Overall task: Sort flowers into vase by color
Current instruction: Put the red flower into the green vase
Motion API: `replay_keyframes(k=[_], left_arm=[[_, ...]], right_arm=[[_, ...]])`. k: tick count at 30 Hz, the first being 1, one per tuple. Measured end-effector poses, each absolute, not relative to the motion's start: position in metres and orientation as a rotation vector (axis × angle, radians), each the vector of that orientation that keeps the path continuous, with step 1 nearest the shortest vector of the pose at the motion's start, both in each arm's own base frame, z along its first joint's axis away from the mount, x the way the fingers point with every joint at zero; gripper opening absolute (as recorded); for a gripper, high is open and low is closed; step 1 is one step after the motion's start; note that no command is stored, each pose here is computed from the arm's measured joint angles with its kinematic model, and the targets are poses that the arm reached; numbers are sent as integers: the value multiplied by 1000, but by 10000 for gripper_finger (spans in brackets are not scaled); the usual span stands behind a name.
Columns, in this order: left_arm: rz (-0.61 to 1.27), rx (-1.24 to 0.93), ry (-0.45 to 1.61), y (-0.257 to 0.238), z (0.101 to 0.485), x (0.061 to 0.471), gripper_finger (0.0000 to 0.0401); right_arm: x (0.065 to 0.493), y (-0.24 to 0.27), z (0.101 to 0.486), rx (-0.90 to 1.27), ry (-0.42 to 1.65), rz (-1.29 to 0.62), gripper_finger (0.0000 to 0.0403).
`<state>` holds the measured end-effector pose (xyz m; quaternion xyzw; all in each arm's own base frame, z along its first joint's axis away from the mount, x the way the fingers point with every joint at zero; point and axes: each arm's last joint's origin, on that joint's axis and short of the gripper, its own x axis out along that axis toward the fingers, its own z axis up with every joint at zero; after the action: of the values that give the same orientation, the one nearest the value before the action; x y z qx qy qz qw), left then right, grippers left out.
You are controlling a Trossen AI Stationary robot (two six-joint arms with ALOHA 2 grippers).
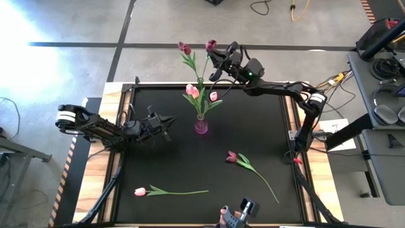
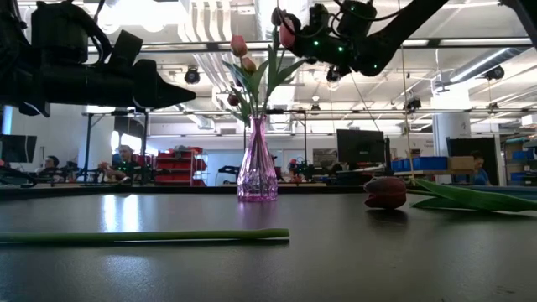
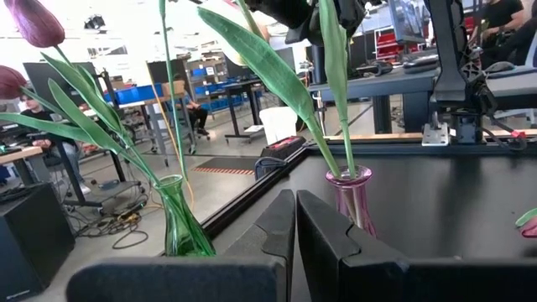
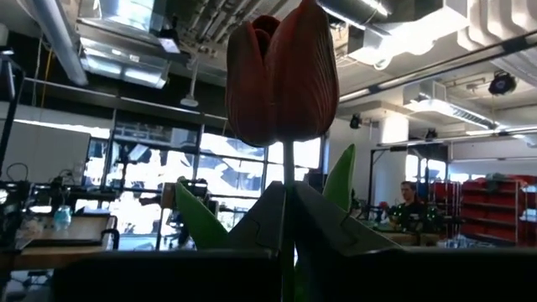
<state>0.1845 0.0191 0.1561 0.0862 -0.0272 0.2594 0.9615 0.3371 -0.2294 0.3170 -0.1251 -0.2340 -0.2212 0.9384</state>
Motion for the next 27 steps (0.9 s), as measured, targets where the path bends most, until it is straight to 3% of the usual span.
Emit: replay_keyframes(k=[27], left_arm=[[525, 172, -55, 19, 156, 184, 1]], right_arm=[[347, -250, 314, -325, -444, -499, 13]])
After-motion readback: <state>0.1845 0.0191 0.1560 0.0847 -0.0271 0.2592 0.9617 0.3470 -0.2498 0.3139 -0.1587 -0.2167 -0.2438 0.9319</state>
